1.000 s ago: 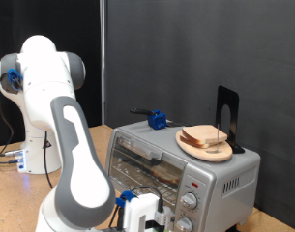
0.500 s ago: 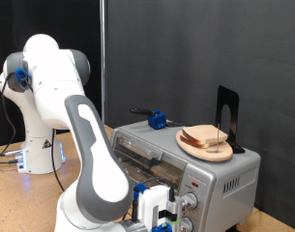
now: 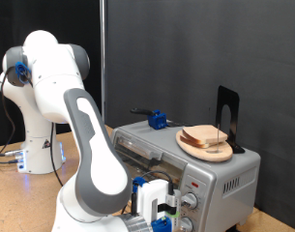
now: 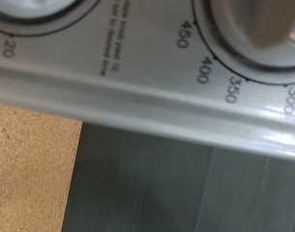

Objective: Make a piece of toast with the oven

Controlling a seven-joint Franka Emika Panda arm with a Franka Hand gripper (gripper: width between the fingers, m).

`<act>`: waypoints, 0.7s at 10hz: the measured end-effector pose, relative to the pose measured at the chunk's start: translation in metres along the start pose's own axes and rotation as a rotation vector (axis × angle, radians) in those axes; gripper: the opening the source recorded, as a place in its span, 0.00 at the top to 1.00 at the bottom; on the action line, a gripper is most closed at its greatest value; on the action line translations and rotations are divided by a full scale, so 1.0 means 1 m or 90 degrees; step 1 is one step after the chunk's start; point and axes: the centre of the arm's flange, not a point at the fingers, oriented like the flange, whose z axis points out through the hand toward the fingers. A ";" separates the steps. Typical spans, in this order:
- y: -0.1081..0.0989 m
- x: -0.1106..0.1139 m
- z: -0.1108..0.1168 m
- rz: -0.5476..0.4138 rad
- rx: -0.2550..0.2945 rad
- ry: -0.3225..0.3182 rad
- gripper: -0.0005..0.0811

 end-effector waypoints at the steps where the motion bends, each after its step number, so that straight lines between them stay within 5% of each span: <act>1: -0.001 0.000 0.000 0.000 0.001 0.001 0.12; 3: 0.001 0.001 0.001 0.004 0.002 0.007 0.51; 4: 0.002 0.002 0.001 0.006 0.002 0.013 0.51; 6: 0.002 0.004 0.001 0.006 0.002 0.027 0.90; 7: 0.002 0.006 0.000 -0.004 0.001 0.038 0.90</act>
